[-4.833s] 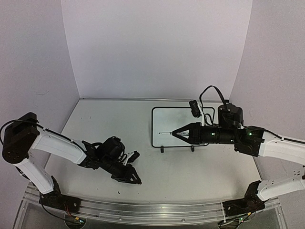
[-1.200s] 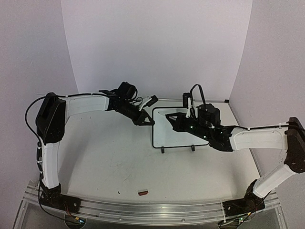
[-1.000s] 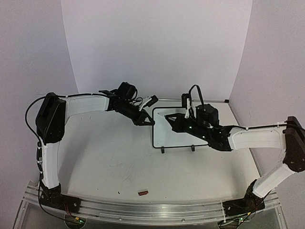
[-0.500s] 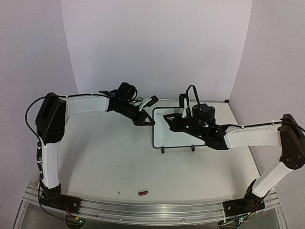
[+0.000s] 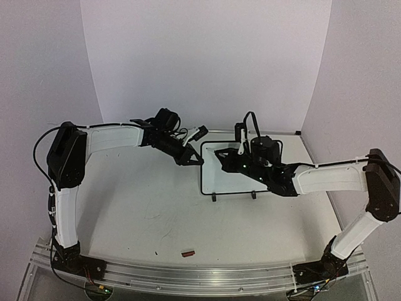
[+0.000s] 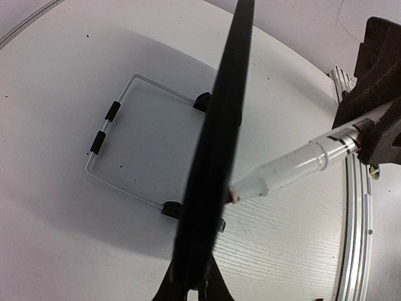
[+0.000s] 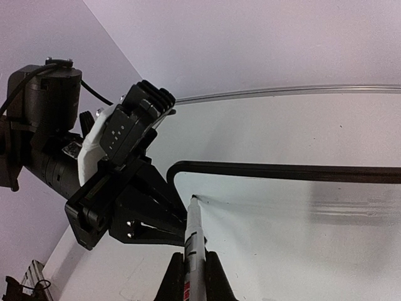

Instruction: Write a sentence on the whiteboard

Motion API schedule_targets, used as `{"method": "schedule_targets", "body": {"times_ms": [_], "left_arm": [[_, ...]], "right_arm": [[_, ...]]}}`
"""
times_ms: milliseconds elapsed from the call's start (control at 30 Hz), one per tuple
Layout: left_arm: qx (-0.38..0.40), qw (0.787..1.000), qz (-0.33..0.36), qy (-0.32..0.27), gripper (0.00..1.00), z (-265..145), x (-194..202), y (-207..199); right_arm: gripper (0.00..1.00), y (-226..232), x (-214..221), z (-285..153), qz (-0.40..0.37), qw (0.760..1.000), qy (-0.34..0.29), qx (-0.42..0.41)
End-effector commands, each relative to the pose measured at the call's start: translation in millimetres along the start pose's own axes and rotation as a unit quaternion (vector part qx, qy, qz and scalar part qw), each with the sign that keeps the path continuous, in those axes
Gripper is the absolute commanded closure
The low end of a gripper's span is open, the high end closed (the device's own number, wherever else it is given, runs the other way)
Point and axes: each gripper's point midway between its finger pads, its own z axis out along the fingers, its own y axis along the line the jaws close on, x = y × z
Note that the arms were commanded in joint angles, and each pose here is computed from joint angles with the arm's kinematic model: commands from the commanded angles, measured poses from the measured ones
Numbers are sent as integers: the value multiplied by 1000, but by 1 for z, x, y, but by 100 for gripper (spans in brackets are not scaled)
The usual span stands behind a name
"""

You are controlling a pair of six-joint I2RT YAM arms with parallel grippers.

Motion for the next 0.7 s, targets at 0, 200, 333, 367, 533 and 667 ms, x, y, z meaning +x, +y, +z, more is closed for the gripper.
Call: {"method": "schedule_targets", "body": {"times_ms": [0,200,333,367,533,667], "left_arm": [[-24,1000,10,2,100,-4,1,7],[-25,1000,11,2,100,-5,1,6],[-25,1000,11,2,100,-4,1,6],[-25,1000,11,2,100,-4,1,5],[-25,1000,12,3,100,-4,1,5],[-25,1000,14,4,100,-4,1,4]], "right_arm": [[100,2,-17,2,1,999,-30,12],[100,-5,-21,-4,5,999,-45,28],[100,-10,-22,-8,8,998,-52,41],[100,-12,-23,-10,9,997,-55,45],[100,-19,-25,-18,11,996,-65,61],[100,-20,-27,-22,10,996,-69,63]]}}
